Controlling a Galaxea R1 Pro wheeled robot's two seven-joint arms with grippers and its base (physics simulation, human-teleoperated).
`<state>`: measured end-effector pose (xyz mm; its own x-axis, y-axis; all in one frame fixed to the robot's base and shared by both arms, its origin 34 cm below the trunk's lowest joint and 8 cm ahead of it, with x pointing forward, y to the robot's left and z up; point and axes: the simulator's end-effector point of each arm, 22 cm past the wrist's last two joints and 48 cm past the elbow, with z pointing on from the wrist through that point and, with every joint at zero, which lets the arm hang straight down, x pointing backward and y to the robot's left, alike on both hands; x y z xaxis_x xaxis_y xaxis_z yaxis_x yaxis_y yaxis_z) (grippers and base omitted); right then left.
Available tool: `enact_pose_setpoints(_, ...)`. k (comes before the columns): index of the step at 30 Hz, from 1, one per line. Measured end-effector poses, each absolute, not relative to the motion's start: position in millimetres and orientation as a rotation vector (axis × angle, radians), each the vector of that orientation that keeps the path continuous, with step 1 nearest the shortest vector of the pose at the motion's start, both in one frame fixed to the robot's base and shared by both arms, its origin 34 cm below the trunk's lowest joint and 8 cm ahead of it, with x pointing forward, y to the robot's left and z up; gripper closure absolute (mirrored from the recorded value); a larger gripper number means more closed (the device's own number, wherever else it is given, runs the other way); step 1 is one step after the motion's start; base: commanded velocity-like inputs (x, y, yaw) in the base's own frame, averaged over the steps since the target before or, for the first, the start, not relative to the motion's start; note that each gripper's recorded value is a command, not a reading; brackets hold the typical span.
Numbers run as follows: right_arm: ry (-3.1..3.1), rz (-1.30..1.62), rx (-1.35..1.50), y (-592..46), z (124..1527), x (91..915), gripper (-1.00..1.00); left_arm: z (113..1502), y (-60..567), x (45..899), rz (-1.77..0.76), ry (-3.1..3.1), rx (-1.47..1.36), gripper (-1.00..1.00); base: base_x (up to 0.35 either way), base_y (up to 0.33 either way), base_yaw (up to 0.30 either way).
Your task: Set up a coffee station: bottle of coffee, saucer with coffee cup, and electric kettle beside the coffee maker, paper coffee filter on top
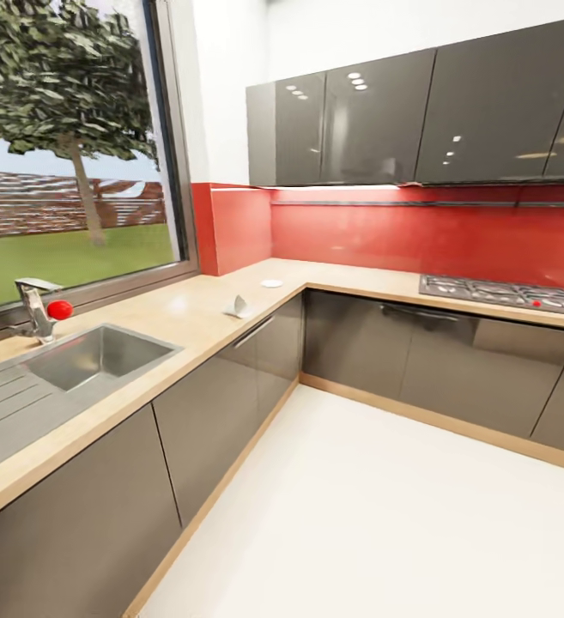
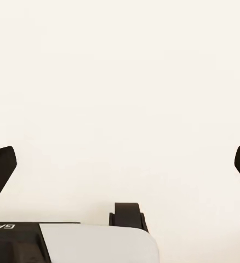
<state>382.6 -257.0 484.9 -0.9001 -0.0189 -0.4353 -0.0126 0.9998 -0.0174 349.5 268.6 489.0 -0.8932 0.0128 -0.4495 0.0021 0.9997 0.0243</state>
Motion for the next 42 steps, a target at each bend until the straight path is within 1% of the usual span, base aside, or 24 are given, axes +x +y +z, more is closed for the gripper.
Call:
enact_pose_setpoints(7,2.692,-0.019,-0.022,-257,485,382,-1.00,489,269,349,0.032,2.676,0.012,-1.00,0.029,-0.028,0.247)
enact_pose_setpoints(18,2.706,-0.018,-0.023,-258,482,376,-1.00,489,269,349,0.032,2.678,0.012,-1.00,0.181,-0.198,0.044)
enact_pose_setpoints(28,2.709,-0.018,-0.023,-258,482,375,-1.00,489,269,349,0.032,2.677,0.011,-1.00,0.264,-0.192,0.002)
enact_pose_setpoints(42,2.760,-0.018,-0.023,-258,472,352,-1.00,489,269,348,0.032,2.679,0.011,-1.00,0.323,-0.048,0.000)
